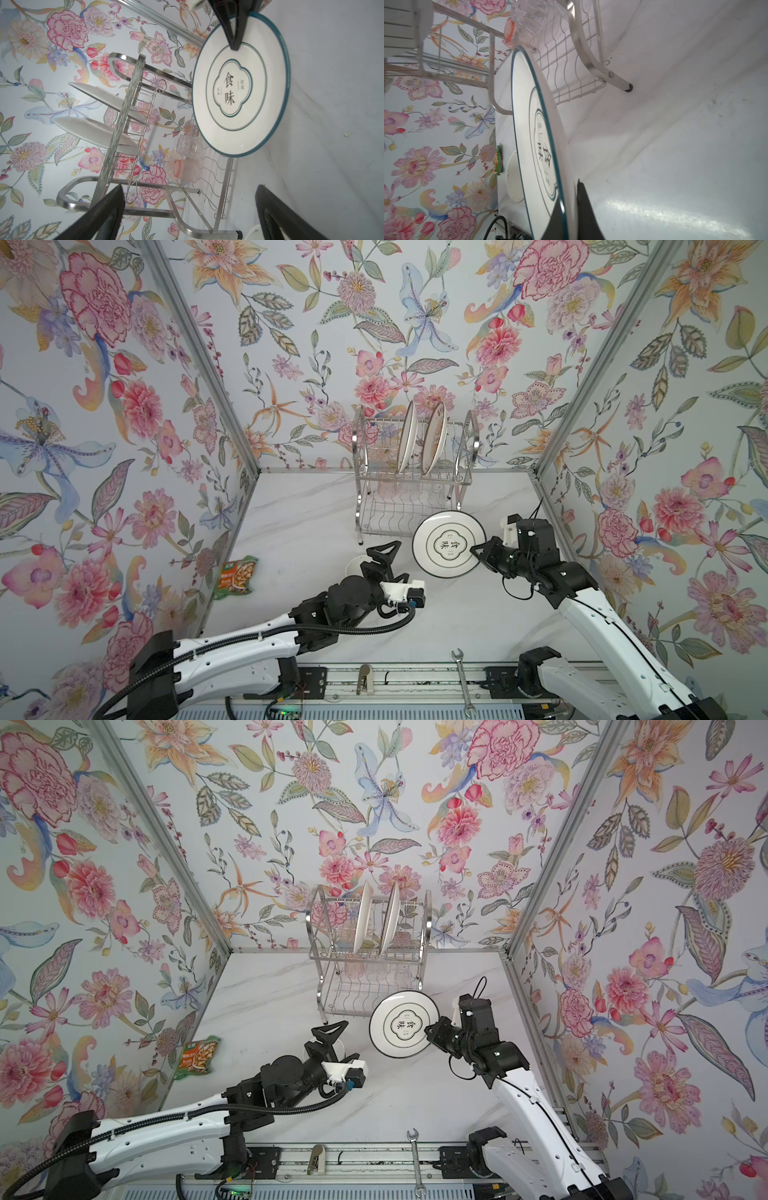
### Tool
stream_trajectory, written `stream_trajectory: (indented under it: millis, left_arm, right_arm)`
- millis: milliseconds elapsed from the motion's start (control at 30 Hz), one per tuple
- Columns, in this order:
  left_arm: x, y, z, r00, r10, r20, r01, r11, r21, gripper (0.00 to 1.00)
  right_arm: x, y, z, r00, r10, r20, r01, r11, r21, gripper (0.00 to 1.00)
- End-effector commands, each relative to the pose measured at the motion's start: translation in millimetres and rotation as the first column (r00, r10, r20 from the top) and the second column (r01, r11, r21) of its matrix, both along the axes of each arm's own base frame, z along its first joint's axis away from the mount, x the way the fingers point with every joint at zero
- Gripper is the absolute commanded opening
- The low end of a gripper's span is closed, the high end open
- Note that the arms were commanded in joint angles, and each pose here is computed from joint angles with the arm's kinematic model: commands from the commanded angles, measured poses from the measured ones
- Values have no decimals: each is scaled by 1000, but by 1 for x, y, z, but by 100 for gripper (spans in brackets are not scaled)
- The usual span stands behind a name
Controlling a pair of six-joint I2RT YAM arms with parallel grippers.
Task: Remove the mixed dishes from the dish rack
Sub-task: 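Open the left gripper and draw it back while the right gripper holds the plate, then lower the plate flat onto the table beside the bowls with the right gripper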
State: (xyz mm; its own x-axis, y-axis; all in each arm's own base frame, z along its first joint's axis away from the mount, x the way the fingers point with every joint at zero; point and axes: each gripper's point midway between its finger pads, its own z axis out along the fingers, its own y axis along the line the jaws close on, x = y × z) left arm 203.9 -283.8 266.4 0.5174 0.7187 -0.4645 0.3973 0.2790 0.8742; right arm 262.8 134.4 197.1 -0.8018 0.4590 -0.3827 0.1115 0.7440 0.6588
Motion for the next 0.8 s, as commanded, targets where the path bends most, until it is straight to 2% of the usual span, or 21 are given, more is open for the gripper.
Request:
stream_trajectory:
  millis: [0, 100, 233, 400, 567, 767]
  left_arm:
    - [-3, 17, 9, 995, 49, -88, -58, 993, -100, 99]
    - [-6, 27, 25, 990, 49, -135, -77, 975, -210, 99]
    - [-3, 37, 45, 969, -2, -246, -93, 923, -374, 99]
    - [7, 49, 48, 907, -122, -404, -108, 858, -503, 99]
    - [21, 61, 44, 849, -159, -505, -176, 815, -553, 99]
    - [27, 63, 32, 790, -211, -575, -200, 799, -568, 99]
  right_arm:
    - [-10, -13, -18, 999, 28, -23, -31, 993, -115, 0]
    - [-16, -14, -32, 998, 43, -50, -49, 990, -133, 0]
    - [-18, -9, -47, 996, 72, -51, -77, 990, -121, 0]
    - [-18, 6, -65, 990, 130, -49, -134, 986, -94, 0]
    - [-15, 23, -82, 979, 195, -51, -198, 978, -68, 0]
    - [-12, 30, -98, 976, 214, -49, -216, 976, -33, 0]
